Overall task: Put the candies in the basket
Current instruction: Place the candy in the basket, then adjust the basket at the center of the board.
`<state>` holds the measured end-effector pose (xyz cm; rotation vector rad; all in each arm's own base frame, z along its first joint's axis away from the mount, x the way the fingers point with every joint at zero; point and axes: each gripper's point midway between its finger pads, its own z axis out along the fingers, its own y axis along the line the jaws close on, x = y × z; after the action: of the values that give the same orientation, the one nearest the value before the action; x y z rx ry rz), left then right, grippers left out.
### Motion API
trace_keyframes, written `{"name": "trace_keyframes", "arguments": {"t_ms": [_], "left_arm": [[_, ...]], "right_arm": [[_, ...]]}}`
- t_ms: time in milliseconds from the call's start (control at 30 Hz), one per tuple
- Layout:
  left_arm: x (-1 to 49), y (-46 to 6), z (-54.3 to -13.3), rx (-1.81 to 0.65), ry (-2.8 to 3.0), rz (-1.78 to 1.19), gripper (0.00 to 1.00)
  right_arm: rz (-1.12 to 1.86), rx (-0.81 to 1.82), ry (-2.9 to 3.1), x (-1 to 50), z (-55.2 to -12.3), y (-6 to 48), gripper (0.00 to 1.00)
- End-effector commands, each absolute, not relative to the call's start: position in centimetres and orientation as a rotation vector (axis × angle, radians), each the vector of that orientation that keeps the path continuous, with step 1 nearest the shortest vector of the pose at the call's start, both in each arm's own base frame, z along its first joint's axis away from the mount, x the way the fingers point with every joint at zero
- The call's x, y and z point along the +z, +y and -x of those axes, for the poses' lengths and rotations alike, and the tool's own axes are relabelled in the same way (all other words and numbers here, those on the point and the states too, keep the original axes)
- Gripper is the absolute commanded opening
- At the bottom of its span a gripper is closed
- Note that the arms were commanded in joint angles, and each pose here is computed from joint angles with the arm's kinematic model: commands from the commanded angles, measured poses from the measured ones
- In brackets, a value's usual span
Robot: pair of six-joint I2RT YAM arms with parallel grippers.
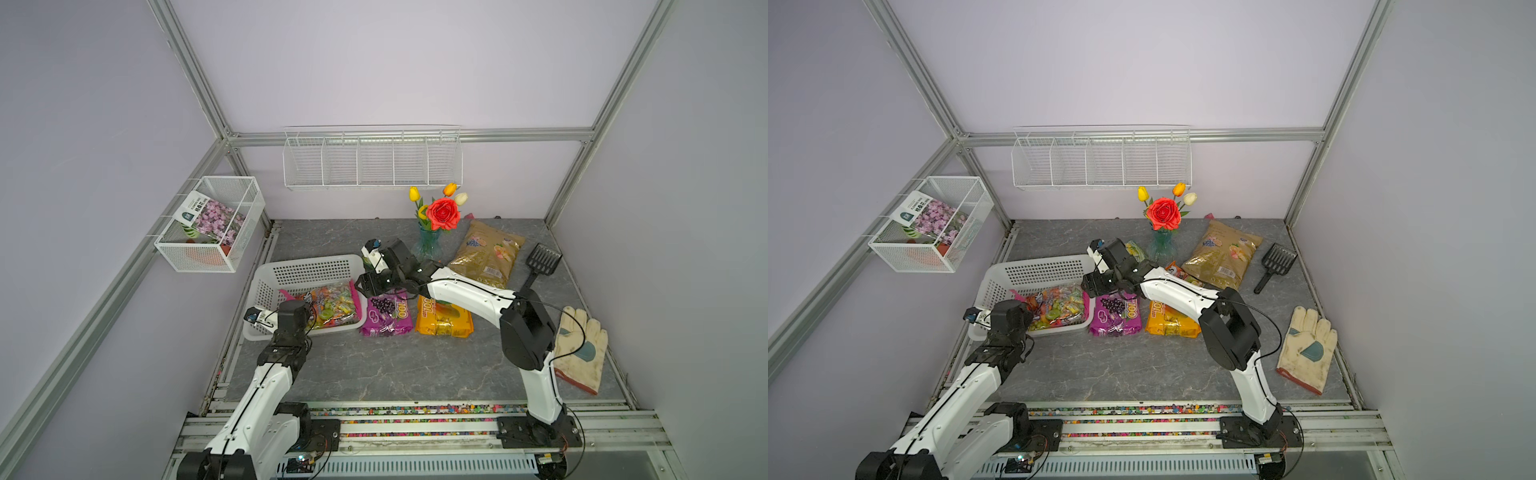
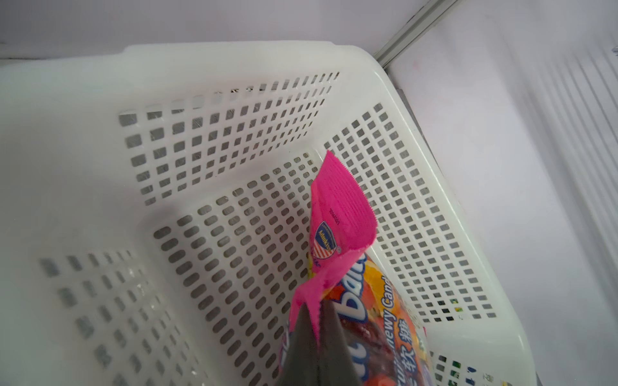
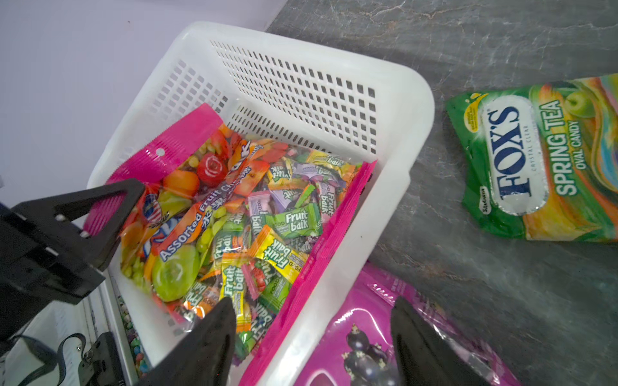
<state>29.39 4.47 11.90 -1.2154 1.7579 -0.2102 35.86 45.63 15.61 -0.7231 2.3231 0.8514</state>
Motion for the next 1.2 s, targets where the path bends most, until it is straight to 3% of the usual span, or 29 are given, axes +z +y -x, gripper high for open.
{"name": "trace_keyframes", "arguments": {"t_ms": [0, 200, 433, 567, 633, 967, 1167], "left_arm": [[12.5, 5.1, -29.8, -0.156, 1.776, 1.21, 0.0], [12.7, 6.4, -31.2, -0.106, 1.782, 1.256, 0.0], [12.4, 8.0, -32.3, 0.046, 1.827, 1.309, 0.02], [12.5, 8.3, -32.1, 0.094, 1.848, 1.324, 0.54], [12.3, 8.3, -31.8, 0.1, 1.855, 1.334, 0.62], [14.1, 12.5, -30.3, 0.317, 1.937, 1.329, 0.64], [15.5, 8.7, -33.3, 0.005, 2.147, 1.168, 0.62]], "right_arm": [[0.767, 0.905, 2.323, 15.9, -34.3, 46.2, 0.75], [0.871, 0.728, 2.359, 13.6, -32.6, 45.5, 0.74], [0.743, 0.516, 2.472, 12.2, -33.5, 43.8, 0.75], [0.716, 0.499, 2.507, 11.3, -33.2, 44.3, 0.75], [0.712, 0.49, 2.513, 11.1, -33.0, 44.7, 0.75], [0.667, 0.366, 2.567, 9.6, -32.6, 45.1, 0.72], [0.682, 0.32, 2.574, 8.8, -32.8, 45.4, 0.57]]}}
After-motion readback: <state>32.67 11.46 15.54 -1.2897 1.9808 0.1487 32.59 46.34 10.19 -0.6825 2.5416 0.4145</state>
